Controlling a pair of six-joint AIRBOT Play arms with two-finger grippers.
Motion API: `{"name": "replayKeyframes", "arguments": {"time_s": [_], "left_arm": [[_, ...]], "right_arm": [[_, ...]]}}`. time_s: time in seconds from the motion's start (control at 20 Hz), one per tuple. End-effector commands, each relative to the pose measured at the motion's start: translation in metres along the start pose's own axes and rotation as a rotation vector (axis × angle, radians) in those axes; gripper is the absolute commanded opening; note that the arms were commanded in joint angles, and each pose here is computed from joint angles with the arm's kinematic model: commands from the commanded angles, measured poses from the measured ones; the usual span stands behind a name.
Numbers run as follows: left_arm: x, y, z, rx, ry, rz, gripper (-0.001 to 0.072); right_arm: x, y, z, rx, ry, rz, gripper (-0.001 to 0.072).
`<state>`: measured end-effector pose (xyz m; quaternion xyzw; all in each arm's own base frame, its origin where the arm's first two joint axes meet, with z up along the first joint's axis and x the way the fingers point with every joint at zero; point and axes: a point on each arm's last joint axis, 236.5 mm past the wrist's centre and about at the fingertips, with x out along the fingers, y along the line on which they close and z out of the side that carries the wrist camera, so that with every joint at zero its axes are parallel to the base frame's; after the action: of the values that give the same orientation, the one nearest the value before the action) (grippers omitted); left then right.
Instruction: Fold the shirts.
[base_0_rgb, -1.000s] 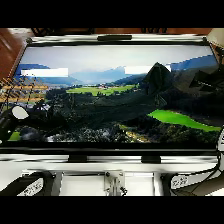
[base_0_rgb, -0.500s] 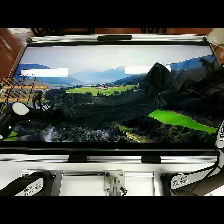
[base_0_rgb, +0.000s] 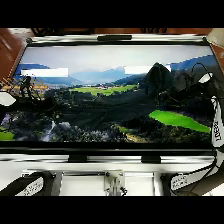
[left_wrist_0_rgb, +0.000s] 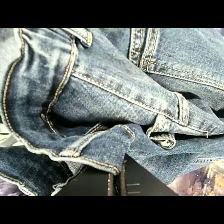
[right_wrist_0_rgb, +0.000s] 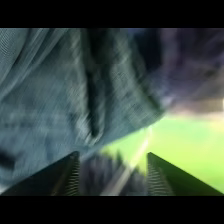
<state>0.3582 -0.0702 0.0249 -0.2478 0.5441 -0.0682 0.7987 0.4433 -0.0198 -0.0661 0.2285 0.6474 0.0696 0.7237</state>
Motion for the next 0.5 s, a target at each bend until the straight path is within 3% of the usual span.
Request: {"name": "replayKeyframes", "arguments": {"time_s": [0.0,0.35,0.45], "left_arm": [[-0.003,-0.001,0.004,0.005,-0.012,0.000,0.0051],[-0.003,-0.002,0.017,0.003,-0.065,-0.002,0.0051],[-0.004,-0.002,0.017,0.008,-0.064,-0.002,0.0050]], "right_arm": [[0.019,-0.010,0.016,0.076,-0.061,-0.018,0.0510],[0.043,-0.012,0.019,0.102,-0.051,-0.020,0.0498],[0.042,-0.010,0.024,0.127,-0.072,-0.016,0.0090]]}}
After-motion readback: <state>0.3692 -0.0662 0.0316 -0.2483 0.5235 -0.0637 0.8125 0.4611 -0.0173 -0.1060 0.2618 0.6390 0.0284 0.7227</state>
